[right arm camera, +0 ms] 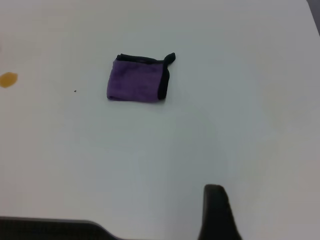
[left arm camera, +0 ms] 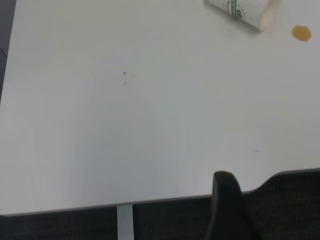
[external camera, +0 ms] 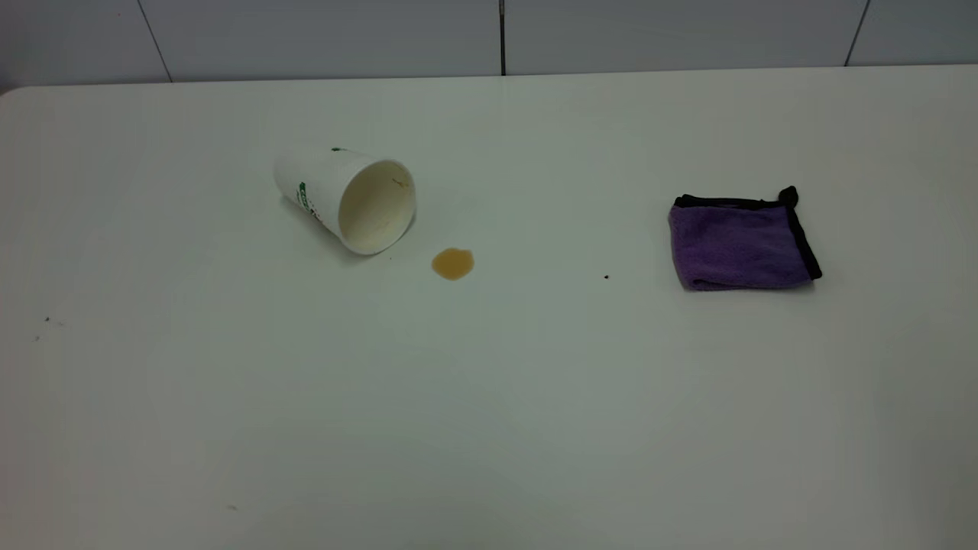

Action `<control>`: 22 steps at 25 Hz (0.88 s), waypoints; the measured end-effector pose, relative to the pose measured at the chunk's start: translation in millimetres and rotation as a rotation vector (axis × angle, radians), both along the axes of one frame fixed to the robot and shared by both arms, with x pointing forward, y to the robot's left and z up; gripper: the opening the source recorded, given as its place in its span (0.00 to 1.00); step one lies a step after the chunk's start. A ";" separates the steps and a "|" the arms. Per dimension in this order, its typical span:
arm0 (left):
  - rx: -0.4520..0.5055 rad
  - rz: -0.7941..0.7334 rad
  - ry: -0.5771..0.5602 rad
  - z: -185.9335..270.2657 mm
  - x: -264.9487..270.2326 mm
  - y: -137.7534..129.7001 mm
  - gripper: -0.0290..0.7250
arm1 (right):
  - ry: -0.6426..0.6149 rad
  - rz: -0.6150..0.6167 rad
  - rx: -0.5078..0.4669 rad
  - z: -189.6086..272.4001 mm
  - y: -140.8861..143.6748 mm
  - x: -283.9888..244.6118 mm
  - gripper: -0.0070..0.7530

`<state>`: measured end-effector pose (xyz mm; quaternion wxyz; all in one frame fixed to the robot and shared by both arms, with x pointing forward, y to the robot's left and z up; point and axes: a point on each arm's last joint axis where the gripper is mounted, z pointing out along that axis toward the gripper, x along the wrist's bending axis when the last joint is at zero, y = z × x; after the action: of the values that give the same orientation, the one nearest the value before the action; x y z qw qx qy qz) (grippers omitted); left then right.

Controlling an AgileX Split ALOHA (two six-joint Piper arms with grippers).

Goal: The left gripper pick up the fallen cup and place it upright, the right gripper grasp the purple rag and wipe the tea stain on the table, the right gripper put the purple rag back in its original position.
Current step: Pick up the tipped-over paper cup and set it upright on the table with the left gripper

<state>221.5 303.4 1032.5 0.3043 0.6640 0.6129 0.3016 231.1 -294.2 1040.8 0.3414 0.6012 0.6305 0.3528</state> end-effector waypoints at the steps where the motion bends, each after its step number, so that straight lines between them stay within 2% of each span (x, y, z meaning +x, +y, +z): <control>1: 0.000 0.000 0.000 0.0 0.0 0.0 0.66 | 0.000 0.000 0.000 0.0 0.0 0.0 0.71; 22: -0.003 0.002 -0.014 7.0 8.6 -0.5 0.66 | 0.000 0.000 0.000 0.0 0.0 0.0 0.71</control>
<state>230.1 302.9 1039.6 0.3093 0.6608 0.6118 0.3054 231.1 -294.2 1040.8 0.3414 0.6012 0.6305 0.3528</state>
